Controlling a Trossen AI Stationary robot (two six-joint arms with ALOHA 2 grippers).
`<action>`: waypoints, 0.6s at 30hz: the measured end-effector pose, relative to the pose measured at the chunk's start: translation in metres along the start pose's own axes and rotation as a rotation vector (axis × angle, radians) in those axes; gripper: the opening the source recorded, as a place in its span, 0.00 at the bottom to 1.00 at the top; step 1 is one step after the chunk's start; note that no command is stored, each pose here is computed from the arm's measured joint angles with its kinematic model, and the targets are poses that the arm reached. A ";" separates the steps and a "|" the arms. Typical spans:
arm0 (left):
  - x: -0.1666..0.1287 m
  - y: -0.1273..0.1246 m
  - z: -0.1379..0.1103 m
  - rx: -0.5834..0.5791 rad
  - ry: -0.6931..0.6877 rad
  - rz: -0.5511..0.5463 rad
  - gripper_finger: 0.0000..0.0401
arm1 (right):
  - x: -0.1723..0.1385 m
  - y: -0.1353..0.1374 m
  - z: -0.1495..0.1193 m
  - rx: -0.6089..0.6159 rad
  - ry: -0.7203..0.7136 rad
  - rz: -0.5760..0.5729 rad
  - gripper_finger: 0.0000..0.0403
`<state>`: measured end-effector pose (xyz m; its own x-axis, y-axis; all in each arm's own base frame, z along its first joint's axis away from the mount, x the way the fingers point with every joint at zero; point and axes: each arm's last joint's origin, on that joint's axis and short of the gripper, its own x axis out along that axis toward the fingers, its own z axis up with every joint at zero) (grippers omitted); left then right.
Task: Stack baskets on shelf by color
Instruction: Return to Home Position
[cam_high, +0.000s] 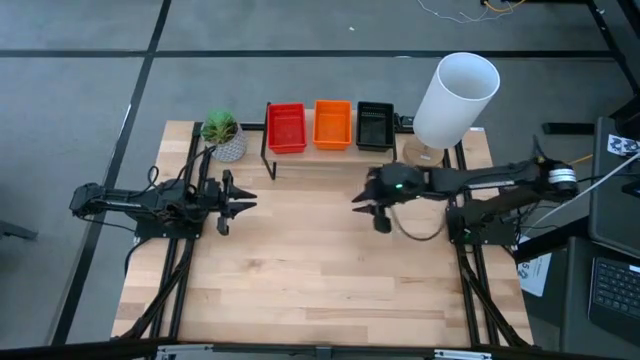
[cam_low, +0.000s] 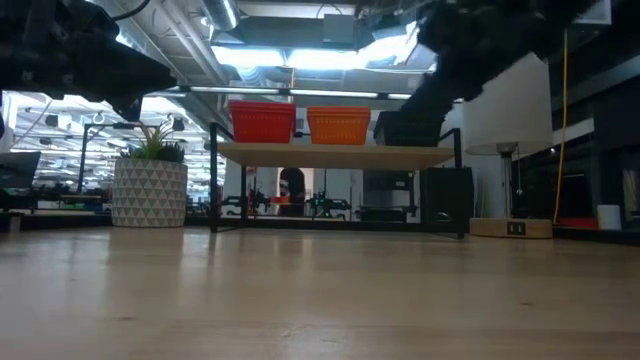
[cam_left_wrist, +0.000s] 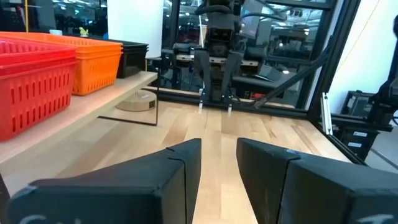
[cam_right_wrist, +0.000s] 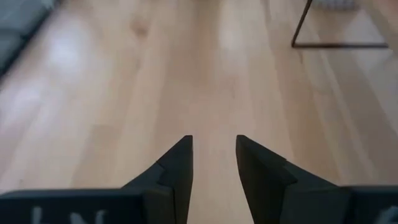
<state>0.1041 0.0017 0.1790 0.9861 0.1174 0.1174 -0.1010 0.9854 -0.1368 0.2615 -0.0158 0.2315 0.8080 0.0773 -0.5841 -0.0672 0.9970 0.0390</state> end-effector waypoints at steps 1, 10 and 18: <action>0.000 0.000 0.000 0.000 0.001 0.000 0.24 | -0.006 -0.001 -0.007 0.011 -0.046 0.010 0.30; 0.000 0.000 0.000 0.001 0.001 0.000 0.24 | -0.044 0.008 -0.077 0.095 -0.303 -0.065 0.30; 0.000 0.000 0.000 0.001 0.001 0.000 0.24 | -0.058 0.015 -0.126 0.074 -0.431 -0.085 0.30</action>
<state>0.1041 0.0017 0.1789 0.9863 0.1174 0.1163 -0.1012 0.9855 -0.1363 0.1402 -0.0058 0.1637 0.9801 -0.0246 -0.1970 0.0396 0.9966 0.0726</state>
